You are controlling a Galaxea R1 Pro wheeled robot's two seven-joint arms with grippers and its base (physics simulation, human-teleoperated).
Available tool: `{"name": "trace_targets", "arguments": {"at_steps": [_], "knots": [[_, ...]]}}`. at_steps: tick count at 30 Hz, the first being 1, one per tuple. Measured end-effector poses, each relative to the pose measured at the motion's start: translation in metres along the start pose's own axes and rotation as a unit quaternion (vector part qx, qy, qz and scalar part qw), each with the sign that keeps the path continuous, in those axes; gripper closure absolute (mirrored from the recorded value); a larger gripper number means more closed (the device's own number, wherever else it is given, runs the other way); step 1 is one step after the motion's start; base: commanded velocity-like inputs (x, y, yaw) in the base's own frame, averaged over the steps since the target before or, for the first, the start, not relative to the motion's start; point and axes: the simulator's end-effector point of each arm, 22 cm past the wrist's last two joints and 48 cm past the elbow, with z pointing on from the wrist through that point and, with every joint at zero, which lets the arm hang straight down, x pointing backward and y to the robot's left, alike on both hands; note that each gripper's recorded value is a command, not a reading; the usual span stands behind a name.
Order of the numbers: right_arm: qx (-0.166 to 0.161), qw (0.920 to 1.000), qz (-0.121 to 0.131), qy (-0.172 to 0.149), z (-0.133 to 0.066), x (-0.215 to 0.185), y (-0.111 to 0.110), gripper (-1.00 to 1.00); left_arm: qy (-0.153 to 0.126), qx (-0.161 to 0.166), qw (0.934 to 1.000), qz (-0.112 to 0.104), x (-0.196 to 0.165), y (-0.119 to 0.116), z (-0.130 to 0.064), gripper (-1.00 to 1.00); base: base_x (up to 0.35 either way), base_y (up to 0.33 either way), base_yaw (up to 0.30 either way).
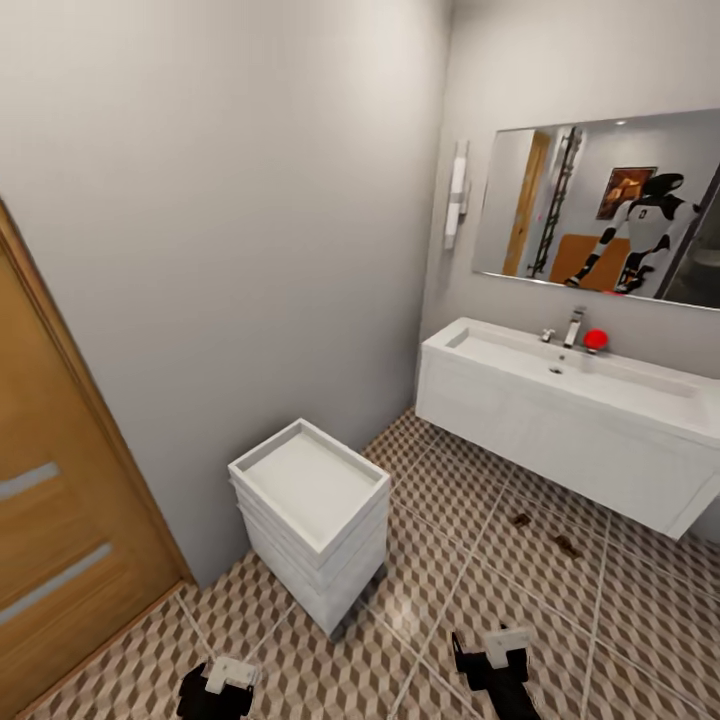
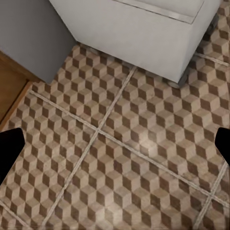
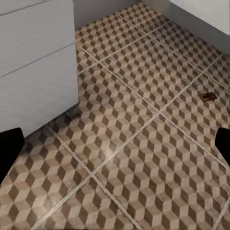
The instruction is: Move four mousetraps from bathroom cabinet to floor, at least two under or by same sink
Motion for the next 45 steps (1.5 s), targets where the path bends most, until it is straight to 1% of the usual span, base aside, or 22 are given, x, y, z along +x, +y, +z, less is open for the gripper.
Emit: {"name": "trace_targets", "arguments": {"at_steps": [14,20,45], "knots": [[-0.001,1.0000,0.000,0.000,0.0001,-0.0002,0.0012,-1.00,0.001,0.000,1.0000,0.000,0.0010,-0.0002,-0.0003,-1.00,-0.242,0.179,0.286],[-0.001,1.0000,0.000,0.000,-0.0001,-0.0003,0.0012,-1.00,0.001,0.000,1.0000,0.000,0.0011,-0.0003,-0.0004,-1.00,-0.195,0.045,0.286],[-0.001,1.0000,0.001,0.000,-0.0003,-0.0002,0.0019,-1.00,0.001,0.001,1.0000,0.000,0.0019,-0.0017,-0.0010,-1.00,-0.010,0.001,0.286]]}}
